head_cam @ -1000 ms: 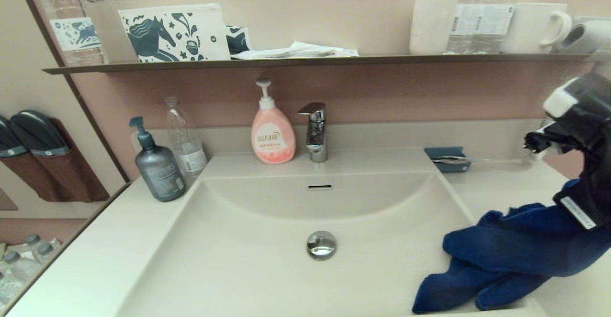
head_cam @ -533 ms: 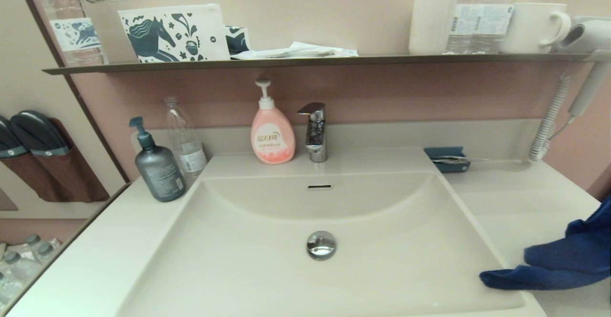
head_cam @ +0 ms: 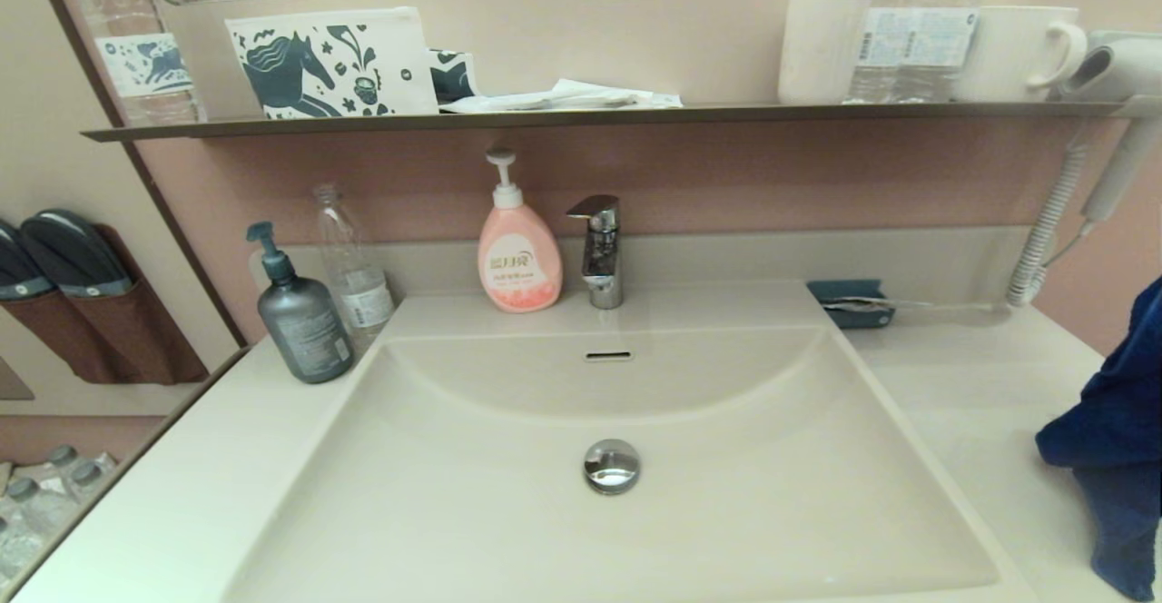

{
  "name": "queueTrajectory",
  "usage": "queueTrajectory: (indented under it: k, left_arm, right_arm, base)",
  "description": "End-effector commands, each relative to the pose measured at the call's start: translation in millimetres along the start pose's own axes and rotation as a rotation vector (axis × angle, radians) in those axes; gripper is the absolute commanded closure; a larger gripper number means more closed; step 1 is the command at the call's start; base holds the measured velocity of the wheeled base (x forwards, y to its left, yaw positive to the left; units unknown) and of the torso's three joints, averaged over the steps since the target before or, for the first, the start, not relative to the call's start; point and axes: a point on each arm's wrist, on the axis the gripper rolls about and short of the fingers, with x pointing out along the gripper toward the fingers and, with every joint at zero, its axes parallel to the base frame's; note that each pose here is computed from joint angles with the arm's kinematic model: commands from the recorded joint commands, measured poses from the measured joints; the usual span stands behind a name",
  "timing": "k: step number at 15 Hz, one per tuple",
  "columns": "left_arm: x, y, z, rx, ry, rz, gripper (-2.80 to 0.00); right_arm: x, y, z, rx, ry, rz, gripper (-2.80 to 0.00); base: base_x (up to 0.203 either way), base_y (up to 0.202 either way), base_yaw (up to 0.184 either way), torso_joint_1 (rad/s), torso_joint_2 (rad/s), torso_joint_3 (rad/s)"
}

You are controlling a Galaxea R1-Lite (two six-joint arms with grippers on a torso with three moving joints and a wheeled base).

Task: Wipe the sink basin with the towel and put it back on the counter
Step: Wipe the sink

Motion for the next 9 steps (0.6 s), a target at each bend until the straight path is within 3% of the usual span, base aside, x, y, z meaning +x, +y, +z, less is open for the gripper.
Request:
queueTrajectory:
  k: [1,9]
  left_arm:
    - [0.1,0.0,0.1,0.000,0.000,0.000,0.00]
    - [0.1,0.0,0.1,0.000,0.000,0.000,0.00]
  right_arm:
    - [23.7,-0.6,6.5,0.011,0.035,-0.034,0.00]
    - [96.7,17.3,26.8,0.122,0.009,-0.113,0.00]
  base:
    - [0.000,0.000,0.000,0.000,0.00,0.000]
    - [0.000,0.000,0.000,0.000,0.00,0.000]
